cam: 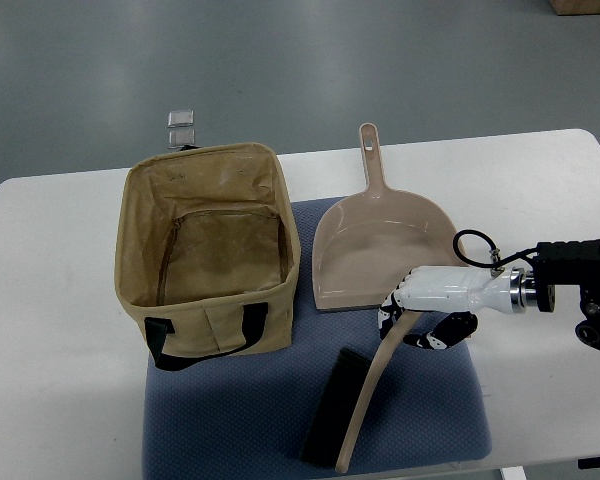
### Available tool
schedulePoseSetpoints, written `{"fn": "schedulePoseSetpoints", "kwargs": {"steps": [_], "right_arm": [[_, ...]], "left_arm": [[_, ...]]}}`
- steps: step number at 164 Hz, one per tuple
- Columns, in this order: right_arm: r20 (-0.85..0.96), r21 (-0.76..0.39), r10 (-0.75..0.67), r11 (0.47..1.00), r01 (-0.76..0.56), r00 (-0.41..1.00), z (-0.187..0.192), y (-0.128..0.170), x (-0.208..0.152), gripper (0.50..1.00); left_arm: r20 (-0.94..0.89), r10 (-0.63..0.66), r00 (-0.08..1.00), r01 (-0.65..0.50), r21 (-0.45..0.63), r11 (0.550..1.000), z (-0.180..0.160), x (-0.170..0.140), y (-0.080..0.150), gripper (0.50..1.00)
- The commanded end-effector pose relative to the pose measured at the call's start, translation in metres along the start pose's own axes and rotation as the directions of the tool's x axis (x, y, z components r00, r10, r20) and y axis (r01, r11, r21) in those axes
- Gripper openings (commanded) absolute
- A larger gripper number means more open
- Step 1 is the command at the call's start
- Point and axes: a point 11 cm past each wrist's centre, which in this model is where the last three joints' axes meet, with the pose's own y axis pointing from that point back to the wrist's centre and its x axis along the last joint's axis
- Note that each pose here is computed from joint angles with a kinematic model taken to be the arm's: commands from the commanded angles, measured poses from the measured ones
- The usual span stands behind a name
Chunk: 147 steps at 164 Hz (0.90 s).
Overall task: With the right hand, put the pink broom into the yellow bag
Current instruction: 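Lift the brush with the right hand up over the dustpan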
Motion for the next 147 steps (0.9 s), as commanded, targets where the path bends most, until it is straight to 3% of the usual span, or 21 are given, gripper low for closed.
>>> {"fn": "schedulePoseSetpoints", "kwargs": {"steps": [1, 109, 147], "right_arm": [[-0.006, -0.002, 0.025, 1.0, -0.025, 1.0, 0.002, 0.003, 0.009, 0.5], [0.111, -0.096, 0.199, 0.977, -0.189, 0.974, 0.031, 0.066, 0.061, 0.5], [0.067, -0.137, 0.299, 0.948, -0.288, 0.952, 0.04, 0.098, 0.14, 0.5]], "left_arm": [[0.001, 0.0, 1.0, 0.0, 0.0, 1.0, 0.0, 0.0, 0.0, 1.0], [0.0, 0.0, 1.0, 0.0, -0.001, 1.0, 0.0, 0.0, 0.0, 1.0], [0.0, 0.001, 1.0, -0.001, 0.0, 1.0, 0.0, 0.001, 0.0, 1.0]]}}
